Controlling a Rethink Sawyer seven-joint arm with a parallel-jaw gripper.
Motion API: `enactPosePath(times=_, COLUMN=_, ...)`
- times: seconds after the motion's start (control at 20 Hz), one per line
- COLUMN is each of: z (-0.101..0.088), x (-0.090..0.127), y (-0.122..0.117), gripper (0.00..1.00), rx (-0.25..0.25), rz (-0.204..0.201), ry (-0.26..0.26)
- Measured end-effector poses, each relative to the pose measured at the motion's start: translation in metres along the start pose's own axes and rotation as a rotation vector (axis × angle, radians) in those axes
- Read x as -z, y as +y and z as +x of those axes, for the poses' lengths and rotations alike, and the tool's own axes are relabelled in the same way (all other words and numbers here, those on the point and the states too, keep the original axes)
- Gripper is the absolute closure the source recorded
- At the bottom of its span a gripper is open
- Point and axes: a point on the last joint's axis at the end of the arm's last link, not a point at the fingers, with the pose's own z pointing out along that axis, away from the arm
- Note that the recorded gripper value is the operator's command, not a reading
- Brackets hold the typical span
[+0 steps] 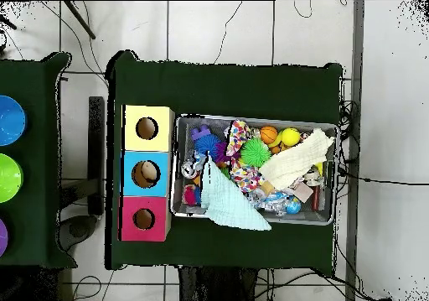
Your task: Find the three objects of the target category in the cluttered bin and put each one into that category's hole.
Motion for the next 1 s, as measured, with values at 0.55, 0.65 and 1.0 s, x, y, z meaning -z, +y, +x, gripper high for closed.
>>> enactPosePath(times=0.55, z=0.044, x=0.055, y=0.033, gripper=0.00, rx=-0.144, rz=-0.011, ry=-0.030)
enactPosePath(times=0.65, z=0.051, x=0.058, y=0.037, gripper=0.00, rx=-0.160, rz=-0.017, ry=-0.040)
enactPosePath(times=1.0, z=0.023, x=0.046, y=0.030, gripper=0.00, rx=-0.234, rz=-0.119, ry=-0.162)
